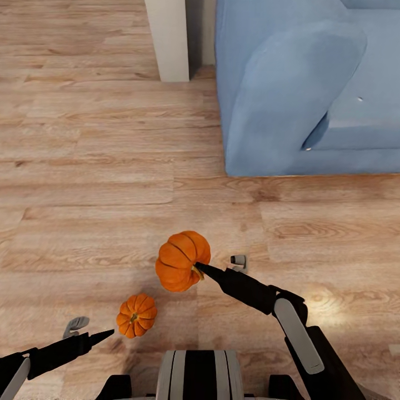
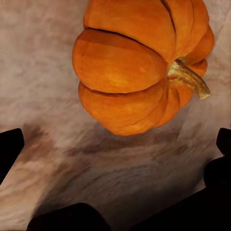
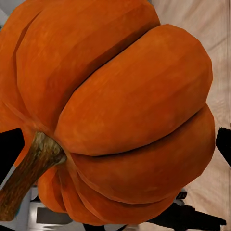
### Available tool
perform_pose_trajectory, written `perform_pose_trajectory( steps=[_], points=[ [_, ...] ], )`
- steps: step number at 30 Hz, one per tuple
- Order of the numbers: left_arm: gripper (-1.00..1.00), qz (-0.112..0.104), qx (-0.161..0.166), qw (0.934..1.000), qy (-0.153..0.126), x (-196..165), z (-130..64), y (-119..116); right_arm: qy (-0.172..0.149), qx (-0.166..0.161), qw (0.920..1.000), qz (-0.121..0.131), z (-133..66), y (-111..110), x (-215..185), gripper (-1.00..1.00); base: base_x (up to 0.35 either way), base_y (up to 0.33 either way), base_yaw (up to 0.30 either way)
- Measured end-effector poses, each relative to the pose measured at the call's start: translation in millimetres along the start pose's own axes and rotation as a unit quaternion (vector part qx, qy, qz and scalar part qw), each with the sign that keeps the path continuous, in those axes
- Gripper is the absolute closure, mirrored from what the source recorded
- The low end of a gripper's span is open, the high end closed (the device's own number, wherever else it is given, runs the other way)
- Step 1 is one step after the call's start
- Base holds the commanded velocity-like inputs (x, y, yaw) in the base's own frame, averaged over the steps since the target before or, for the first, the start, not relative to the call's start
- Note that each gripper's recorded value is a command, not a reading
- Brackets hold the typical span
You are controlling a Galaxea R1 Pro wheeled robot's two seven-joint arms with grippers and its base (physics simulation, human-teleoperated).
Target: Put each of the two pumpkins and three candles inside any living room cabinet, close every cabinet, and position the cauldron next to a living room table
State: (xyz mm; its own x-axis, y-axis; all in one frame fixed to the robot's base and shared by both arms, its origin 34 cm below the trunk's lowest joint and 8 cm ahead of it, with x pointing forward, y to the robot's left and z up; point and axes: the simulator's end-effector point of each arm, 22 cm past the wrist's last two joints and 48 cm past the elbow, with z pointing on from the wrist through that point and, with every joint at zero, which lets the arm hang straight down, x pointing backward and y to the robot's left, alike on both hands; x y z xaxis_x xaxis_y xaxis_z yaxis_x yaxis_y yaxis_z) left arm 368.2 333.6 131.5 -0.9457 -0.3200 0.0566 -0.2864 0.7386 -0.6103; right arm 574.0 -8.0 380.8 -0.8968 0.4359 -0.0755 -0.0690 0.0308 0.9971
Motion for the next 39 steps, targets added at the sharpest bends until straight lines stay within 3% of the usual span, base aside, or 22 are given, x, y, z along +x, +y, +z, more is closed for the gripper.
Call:
perform_pose_trajectory(
  steps=[5,9,11,39],
  points=[
    [-1.00,-0.027,0.009,0.9993,-0.023,-8.5,-0.5,2.6,0.001,0.012,0.9998,0.014,1.5,-15.6,6.1,1.00,0.000,0.000,0.000],
    [-1.00,-0.059,0.034,0.9952,-0.070,-29.9,-7.0,-0.8,0.000,0.033,0.9990,0.031,5.1,-32.7,12.9,1.00,0.000,0.000,0.000],
    [-1.00,-0.066,0.036,0.9939,-0.080,-34.5,-9.4,0.5,0.000,0.043,0.9983,0.038,5.2,-41.0,15.8,1.00,0.000,0.000,0.000],
    [-1.00,-0.106,0.016,0.9929,-0.052,0.0,13.9,33.4,0.010,0.078,0.9924,0.094,-0.9,-100.5,45.6,1.00,0.000,0.000,0.000]
  ],
)
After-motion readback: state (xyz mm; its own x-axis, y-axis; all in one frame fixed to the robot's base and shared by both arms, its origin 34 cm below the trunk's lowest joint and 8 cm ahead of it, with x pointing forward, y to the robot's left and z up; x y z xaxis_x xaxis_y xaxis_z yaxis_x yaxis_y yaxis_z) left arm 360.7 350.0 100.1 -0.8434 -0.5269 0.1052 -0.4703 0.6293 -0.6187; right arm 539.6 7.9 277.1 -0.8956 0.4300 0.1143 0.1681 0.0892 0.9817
